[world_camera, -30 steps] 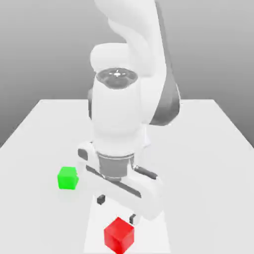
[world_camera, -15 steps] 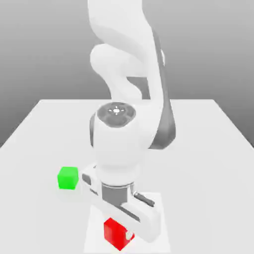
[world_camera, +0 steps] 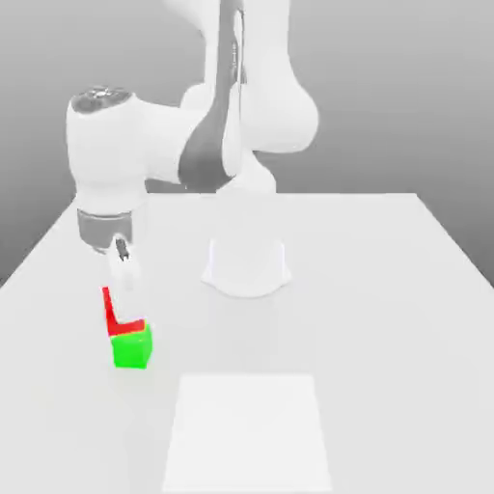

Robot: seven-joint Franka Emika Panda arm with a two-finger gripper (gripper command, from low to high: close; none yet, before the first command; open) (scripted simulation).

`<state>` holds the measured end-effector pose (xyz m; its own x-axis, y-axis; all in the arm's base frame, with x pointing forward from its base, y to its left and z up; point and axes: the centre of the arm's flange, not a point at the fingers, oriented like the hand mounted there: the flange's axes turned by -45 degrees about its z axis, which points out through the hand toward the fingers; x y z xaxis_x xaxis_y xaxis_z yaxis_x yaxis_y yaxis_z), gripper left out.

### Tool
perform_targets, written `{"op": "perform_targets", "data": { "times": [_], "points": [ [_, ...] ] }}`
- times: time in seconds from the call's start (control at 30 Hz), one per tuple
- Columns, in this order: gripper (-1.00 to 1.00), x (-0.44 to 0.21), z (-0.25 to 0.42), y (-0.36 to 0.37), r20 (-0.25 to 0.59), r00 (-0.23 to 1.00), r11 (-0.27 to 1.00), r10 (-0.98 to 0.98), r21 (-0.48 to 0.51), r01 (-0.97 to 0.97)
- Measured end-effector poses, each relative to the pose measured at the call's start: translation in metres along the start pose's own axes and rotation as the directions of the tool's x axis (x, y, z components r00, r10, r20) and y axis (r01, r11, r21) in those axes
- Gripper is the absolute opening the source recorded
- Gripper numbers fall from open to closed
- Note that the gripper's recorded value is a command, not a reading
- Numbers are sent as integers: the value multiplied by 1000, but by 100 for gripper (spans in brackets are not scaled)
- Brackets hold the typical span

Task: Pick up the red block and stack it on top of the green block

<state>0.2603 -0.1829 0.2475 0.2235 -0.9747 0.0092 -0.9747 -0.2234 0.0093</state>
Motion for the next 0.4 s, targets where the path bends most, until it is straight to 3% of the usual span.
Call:
{"op": "perform_targets", "data": {
  "times": [0.3,0.33,0.4],
  "points": [
    [-100,-1,62,14,9,999,999,44,10,-44],
    [100,-2,66,14,9,999,999,43,10,-43],
    [100,-2,66,14,9,999,999,43,10,-43]
  ]
}}
